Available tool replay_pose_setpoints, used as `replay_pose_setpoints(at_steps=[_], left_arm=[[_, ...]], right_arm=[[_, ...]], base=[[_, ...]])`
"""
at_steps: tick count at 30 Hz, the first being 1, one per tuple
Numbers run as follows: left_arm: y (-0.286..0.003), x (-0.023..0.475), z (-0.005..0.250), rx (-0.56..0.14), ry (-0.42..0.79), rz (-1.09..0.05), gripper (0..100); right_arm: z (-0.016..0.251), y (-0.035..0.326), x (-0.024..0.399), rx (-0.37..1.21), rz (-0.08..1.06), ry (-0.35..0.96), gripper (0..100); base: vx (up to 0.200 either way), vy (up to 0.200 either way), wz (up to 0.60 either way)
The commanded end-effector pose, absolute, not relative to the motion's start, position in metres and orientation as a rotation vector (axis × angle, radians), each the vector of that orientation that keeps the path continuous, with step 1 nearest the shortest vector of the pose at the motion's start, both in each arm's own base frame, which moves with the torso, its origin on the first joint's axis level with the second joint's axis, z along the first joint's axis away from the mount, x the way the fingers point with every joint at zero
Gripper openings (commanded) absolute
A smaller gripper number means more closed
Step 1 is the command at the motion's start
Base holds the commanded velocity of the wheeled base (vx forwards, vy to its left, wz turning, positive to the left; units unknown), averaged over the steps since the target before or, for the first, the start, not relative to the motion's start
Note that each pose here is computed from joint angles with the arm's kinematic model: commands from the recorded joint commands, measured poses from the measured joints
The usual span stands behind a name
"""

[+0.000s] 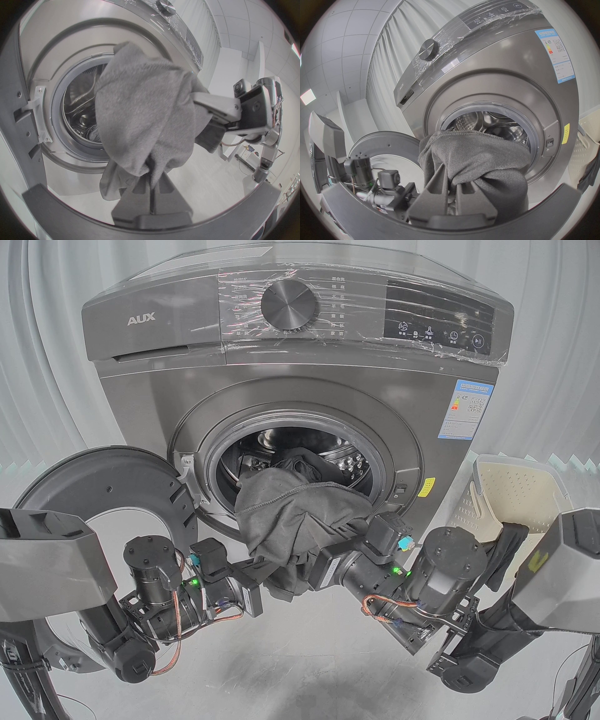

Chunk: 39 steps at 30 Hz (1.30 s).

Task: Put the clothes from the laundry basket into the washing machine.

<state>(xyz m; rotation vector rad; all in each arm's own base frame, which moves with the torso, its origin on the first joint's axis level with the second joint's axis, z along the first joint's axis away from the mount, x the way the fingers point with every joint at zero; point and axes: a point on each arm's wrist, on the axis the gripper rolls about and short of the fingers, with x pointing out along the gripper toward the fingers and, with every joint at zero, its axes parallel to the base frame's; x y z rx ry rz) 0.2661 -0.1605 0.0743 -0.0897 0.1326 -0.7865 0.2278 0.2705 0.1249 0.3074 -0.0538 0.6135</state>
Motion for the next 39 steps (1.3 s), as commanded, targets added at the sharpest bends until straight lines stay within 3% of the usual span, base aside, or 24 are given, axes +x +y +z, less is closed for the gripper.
replay_pose_setpoints(at_steps=[1,9,10,15,19,39], left_arm=[[-0.159,0.255,0.085,-0.091,0.111,-0.802,0],[-0.155,0.25,0.087,-0.092,0.113,-0.8,0],[-0.155,0.25,0.091,-0.095,0.1,-0.801,0],[-0.154,0.248,0.105,-0.115,0.053,-0.815,0],[-0.153,0.248,0.115,-0.17,0.034,-0.814,0],[-0.159,0.262,0.13,-0.197,-0.045,-0.778,0]], right_arm=[[0.119,0.268,0.229,0.294,0.608,-0.036,0],[0.114,0.262,0.228,0.284,0.606,-0.022,0],[0.113,0.26,0.229,0.28,0.6,-0.018,100],[0.103,0.252,0.229,0.255,0.612,0.026,100],[0.097,0.253,0.224,0.249,0.66,0.054,100],[0.066,0.24,0.217,0.199,0.622,0.178,100]], base=[[0.0,0.0,0.0],[0.0,0.0,0.0],[0.0,0.0,0.0],[0.0,0.0,0.0],[0.0,0.0,0.0],[0.0,0.0,0.0]])
